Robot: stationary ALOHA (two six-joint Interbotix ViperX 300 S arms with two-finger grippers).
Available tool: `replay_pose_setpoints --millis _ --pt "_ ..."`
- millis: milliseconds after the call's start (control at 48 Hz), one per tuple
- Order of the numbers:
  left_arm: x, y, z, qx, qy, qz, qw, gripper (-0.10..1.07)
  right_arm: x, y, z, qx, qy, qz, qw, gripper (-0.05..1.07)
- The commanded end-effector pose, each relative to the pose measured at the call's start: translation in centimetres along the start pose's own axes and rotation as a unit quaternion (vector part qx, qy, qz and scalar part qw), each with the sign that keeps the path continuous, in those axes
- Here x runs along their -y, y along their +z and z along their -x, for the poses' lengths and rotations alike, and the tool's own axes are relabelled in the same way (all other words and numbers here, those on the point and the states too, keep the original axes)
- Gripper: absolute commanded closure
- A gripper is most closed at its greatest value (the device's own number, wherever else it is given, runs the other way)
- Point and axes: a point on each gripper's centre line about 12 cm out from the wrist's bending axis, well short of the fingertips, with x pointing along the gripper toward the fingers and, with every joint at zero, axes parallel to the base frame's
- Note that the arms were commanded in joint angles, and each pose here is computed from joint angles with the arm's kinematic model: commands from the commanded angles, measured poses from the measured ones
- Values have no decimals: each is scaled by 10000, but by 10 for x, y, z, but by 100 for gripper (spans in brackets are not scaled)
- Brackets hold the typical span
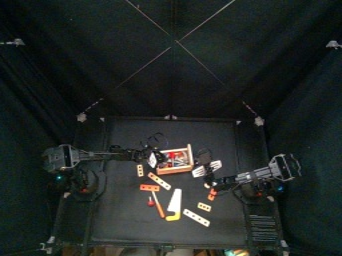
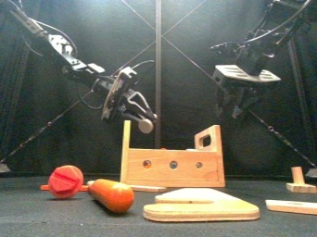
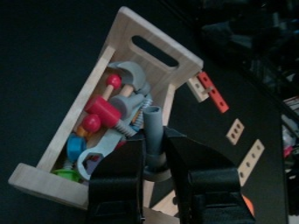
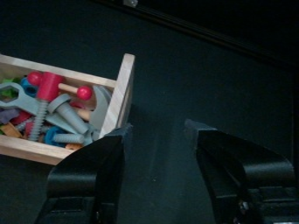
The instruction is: Place nail into toolbox
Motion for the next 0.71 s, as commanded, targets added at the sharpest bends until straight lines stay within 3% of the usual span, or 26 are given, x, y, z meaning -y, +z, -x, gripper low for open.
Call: replay_pose_setpoints --millis 0,396,688 --pt "0 16 -5 152 -18 -89 9998 38 1 7 4 17 103 -143 9998 15" --pt "0 13 -9 75 -25 -227 9997 14 -1 4 2 -45 108 -142 9998 15" --pt "7 19 -1 198 -116 -280 9993 12 0 0 2 -159 77 -160 9997 15"
